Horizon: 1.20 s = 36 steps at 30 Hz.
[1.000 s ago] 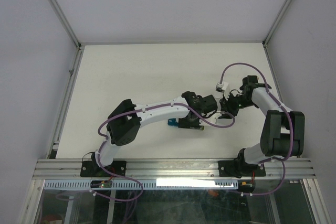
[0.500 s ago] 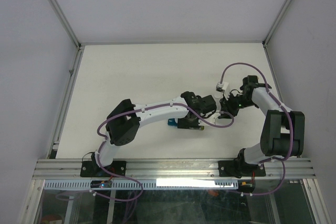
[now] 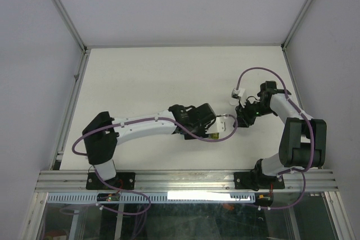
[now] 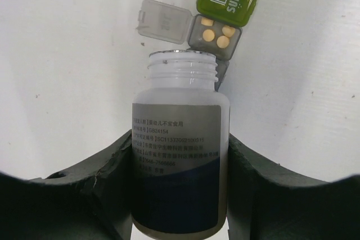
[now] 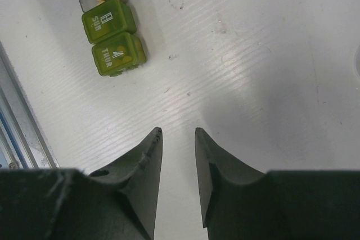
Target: Sort the pills into containers
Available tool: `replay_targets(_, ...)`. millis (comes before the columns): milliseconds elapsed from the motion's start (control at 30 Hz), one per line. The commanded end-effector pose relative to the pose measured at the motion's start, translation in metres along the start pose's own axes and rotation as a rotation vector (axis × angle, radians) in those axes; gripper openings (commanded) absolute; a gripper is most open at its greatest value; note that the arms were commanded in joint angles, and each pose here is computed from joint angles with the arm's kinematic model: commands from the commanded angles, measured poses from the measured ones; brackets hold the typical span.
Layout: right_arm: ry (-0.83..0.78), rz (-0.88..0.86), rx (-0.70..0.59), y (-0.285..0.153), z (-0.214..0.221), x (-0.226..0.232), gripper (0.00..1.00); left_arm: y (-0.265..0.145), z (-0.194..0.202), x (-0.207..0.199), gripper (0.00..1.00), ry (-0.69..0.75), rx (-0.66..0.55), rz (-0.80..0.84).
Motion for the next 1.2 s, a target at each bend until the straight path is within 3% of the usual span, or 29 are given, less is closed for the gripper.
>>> replay_targets(0,-0.082,-0.012,-0.081,-0.012,-0.018,0.004,0.33,-0.03,-0.021,0.008,0.0,-0.143,-0.396,-0.097)
replay_targets(200,-0.18,0.003,-0.159,-0.035,-0.045,0.012,0.34,-0.07,-0.016,0.001,0.0,-0.245,-1.018,-0.142)
replay_targets(333,-0.283,0.032,-0.257,-0.054,-0.074,0.019,0.39,-0.093,0.002,-0.008,0.0,-0.254,-1.354,-0.133)
replay_targets(400,-0.362,0.039,-0.33,-0.063,-0.089,0.026,0.54,-0.106,0.012,-0.011,0.0,-0.259,-1.504,-0.094)
replay_targets(533,-0.645,0.033,-0.502,-0.066,-0.103,0.047,0.94,-0.127,0.035,-0.024,0.0,-0.18,-1.748,0.133)
replay_targets(600,-0.708,0.036,-0.566,-0.066,-0.107,0.052,0.99,-0.136,0.041,-0.033,0.0,-0.081,-1.785,0.331)
replay_targets(667,-0.698,0.033,-0.599,-0.07,-0.113,0.054,0.99,-0.143,0.037,-0.037,0.0,0.01,-1.745,0.506)
replay_targets(767,-0.687,0.049,-0.57,-0.073,-0.114,0.054,0.98,-0.152,0.03,-0.038,0.0,0.116,-1.697,0.627)
replay_targets(933,-0.666,0.14,-0.449,-0.075,-0.103,0.045,0.97,-0.145,0.036,-0.032,0.0,0.112,-1.716,0.501)
replay_targets(1167,-0.644,0.249,-0.254,-0.058,-0.076,0.001,0.99,-0.12,0.041,-0.017,0.0,-0.02,-1.616,0.294)
Point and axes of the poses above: each gripper's point midway between its finger pads, its own y axis out along the fingers, its own x axis along the line the jaws close on, z = x × y, the point moved 7 cm from there along -y, back along the fingers, and after that the axes turned 2 degrees about -y, right-handed, at the moved point
